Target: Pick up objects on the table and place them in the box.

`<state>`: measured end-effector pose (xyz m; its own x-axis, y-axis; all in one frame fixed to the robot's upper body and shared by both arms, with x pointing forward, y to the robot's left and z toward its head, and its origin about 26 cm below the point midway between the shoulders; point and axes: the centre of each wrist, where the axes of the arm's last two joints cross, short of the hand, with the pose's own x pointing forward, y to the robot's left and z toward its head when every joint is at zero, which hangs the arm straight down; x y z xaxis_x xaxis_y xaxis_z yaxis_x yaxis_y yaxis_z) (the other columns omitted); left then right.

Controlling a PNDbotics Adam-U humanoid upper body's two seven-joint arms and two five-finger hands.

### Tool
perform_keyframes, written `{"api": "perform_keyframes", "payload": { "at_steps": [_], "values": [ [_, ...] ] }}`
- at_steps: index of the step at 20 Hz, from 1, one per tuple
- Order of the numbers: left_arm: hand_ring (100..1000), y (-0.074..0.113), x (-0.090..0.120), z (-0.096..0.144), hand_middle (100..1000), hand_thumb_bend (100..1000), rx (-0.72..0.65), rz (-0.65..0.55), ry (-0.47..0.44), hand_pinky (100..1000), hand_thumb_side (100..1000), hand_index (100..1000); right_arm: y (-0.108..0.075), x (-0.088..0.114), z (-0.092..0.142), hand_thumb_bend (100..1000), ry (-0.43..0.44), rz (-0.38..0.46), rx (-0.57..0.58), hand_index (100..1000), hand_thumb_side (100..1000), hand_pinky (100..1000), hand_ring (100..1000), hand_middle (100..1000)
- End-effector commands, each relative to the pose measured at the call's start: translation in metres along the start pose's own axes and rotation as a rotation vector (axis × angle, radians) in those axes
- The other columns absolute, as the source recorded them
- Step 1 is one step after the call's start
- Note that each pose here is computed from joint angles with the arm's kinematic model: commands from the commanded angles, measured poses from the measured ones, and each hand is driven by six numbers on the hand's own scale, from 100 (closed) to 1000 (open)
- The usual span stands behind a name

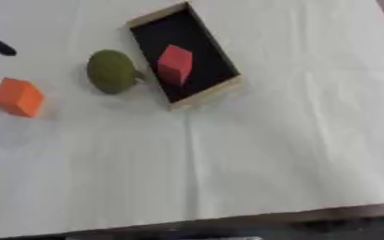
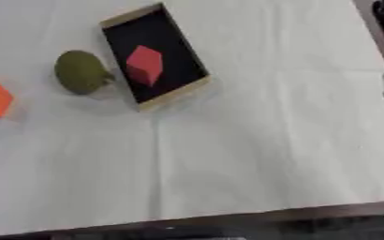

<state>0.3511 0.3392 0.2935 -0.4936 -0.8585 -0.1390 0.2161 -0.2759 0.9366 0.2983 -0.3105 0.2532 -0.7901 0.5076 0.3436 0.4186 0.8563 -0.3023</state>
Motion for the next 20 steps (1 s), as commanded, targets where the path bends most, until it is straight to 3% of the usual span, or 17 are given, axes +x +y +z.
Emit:
{"api": "perform_keyframes", "payload": {
  "at_steps": [1, 11, 20],
  "values": [
    [898, 0.002, -0.012, 0.004, 857, 602, 0.015, -0.013, 0.070, 924, 166, 950, -0.004, 0.005, -0.006, 100, -0.029, 0.007, -0.009, 891, 660, 852, 789, 793],
    [900, -0.007, -0.023, -0.011, 869, 584, 0.092, 0.015, 0.113, 926, 138, 949, -0.002, 0.005, -0.005, 100, -0.023, -0.001, -0.015, 891, 663, 852, 786, 789],
    [891, -0.016, -0.028, -0.024, 851, 573, 0.023, 0.030, 0.107, 913, 100, 929, -0.001, 0.004, -0.004, 100, -0.017, -0.010, -0.026, 891, 664, 852, 786, 789]
  ]
}}
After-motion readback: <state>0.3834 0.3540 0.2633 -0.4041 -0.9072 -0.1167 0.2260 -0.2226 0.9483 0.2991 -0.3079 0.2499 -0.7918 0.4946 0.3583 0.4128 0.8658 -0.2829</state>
